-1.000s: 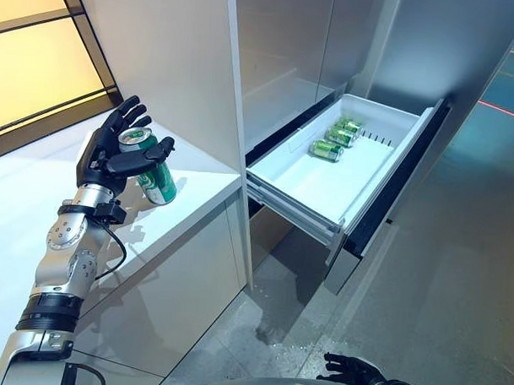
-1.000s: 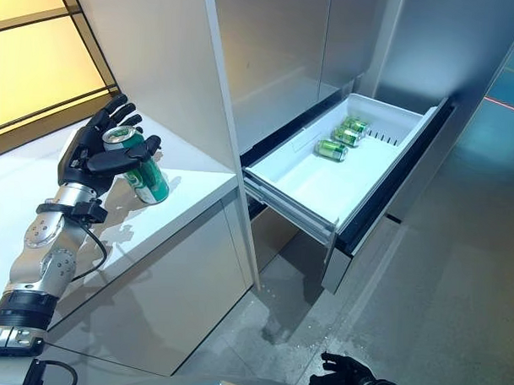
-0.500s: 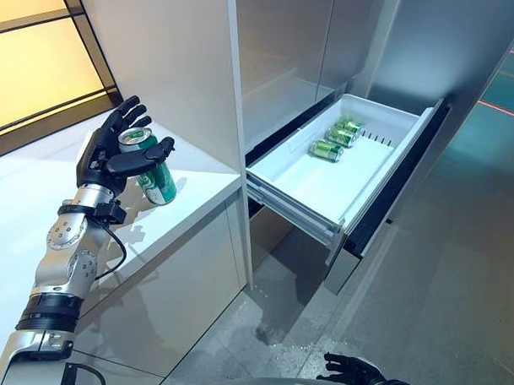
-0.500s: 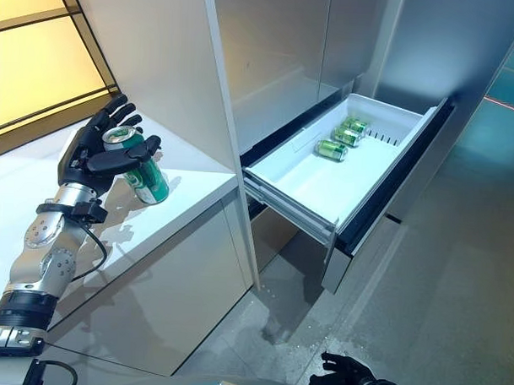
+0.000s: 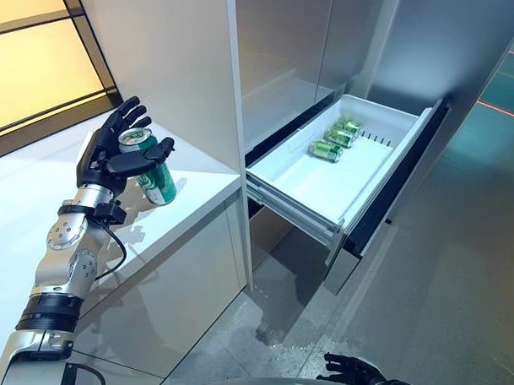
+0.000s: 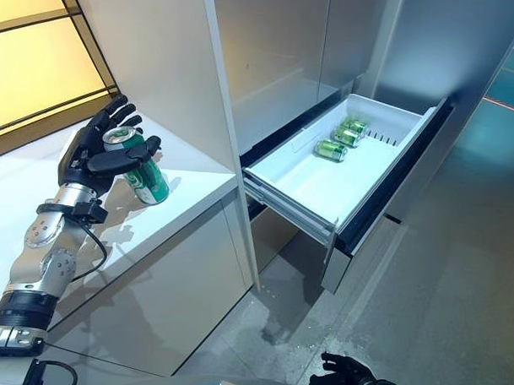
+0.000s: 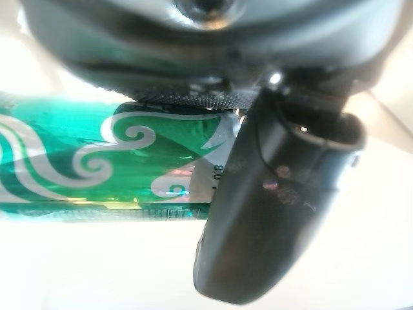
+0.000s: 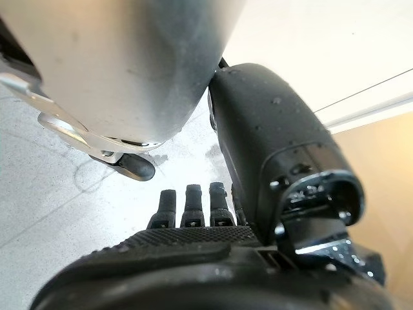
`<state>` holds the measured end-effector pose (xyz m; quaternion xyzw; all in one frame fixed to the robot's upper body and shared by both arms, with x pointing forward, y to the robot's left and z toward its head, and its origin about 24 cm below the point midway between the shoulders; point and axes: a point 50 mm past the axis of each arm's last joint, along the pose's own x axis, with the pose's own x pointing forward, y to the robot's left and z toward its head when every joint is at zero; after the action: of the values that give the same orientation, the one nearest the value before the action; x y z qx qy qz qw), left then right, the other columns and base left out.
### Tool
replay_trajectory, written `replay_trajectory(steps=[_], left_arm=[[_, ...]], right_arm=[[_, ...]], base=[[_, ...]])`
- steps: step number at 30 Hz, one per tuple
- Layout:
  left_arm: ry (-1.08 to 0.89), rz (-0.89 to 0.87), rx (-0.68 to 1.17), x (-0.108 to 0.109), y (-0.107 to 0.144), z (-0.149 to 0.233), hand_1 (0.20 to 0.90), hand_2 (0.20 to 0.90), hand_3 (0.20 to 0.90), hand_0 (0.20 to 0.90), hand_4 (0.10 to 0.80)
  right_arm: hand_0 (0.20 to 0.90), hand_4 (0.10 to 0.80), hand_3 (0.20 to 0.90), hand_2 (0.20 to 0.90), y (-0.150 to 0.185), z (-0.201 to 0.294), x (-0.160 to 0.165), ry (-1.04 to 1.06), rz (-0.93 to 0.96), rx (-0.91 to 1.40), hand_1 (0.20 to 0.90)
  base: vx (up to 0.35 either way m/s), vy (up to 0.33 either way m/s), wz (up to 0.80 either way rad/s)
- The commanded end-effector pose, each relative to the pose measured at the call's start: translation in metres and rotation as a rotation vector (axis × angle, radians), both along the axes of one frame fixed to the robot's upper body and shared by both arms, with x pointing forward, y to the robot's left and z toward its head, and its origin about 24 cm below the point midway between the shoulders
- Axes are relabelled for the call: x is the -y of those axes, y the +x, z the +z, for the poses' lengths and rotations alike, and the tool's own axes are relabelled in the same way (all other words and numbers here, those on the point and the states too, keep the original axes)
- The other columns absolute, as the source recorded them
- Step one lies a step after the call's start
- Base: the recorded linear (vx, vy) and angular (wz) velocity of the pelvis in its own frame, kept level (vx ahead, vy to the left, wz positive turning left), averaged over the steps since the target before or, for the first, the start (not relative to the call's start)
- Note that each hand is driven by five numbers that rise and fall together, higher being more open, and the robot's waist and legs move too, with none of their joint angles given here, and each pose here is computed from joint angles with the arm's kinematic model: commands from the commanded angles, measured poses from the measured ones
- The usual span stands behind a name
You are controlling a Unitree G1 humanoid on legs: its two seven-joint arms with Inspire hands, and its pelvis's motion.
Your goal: Put drinks into fridge and close the fridge
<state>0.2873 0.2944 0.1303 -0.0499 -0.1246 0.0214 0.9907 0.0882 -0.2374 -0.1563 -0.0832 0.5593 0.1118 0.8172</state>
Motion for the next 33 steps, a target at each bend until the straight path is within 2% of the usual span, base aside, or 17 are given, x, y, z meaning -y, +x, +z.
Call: replay_trajectory(steps=[1, 13, 14, 15, 17, 18, 28, 33], left_arm=[[0.092, -0.025, 0.186, 0.000, 0.010, 0.051, 0.900, 0.900, 0.900, 0.900, 0.800], [0.099, -0.025, 0.165, -0.003, 0.011, 0.048, 0.900, 0.900, 0.900, 0.900, 0.800], [0.099, -0.026, 0.165, -0.004, 0.011, 0.048, 0.836, 0.836, 0.826, 0.836, 0.726], [0.099, -0.028, 0.164, -0.004, 0.011, 0.048, 0.592, 0.592, 0.540, 0.592, 0.440], [0.108, -0.027, 0.165, -0.004, 0.011, 0.047, 0.371, 0.371, 0.282, 0.371, 0.182], [0.114, -0.028, 0.163, -0.004, 0.011, 0.047, 0.300, 0.300, 0.200, 0.300, 0.100], [0.170, -0.020, 0.166, -0.002, 0.011, 0.050, 0.300, 0.300, 0.200, 0.300, 0.100], [0.135, 0.010, 0.310, 0.000, 0.005, 0.070, 0.300, 0.300, 0.200, 0.300, 0.100]], right_arm=[[0.900, 0.800, 0.900, 0.900, -0.012, 0.002, 0.017, -0.037, 0.051, -0.064, 0.900], [0.900, 0.800, 0.900, 0.900, -0.012, 0.002, 0.017, -0.035, 0.049, -0.061, 0.900], [0.900, 0.800, 0.900, 0.900, -0.012, 0.002, 0.017, -0.034, 0.049, -0.061, 0.900], [0.900, 0.800, 0.900, 0.900, -0.013, 0.001, 0.017, -0.035, 0.049, -0.060, 0.900], [0.900, 0.800, 0.900, 0.900, -0.012, 0.001, 0.017, -0.034, 0.050, -0.059, 0.900], [0.900, 0.800, 0.900, 0.900, -0.012, 0.001, 0.017, -0.034, 0.051, -0.058, 0.900], [0.900, 0.800, 0.900, 0.900, -0.003, 0.004, 0.016, -0.043, 0.048, 0.004, 0.900], [0.900, 0.800, 0.900, 0.900, 0.032, 0.018, 0.017, -0.060, 0.012, 0.212, 0.900]], base=[[0.000, 0.000, 0.00], [0.000, 0.000, 0.00], [0.000, 0.000, 0.00], [0.000, 0.000, 0.00], [0.000, 0.000, 0.00], [0.000, 0.000, 0.00], [0.000, 0.000, 0.00], [0.000, 0.000, 0.00]])
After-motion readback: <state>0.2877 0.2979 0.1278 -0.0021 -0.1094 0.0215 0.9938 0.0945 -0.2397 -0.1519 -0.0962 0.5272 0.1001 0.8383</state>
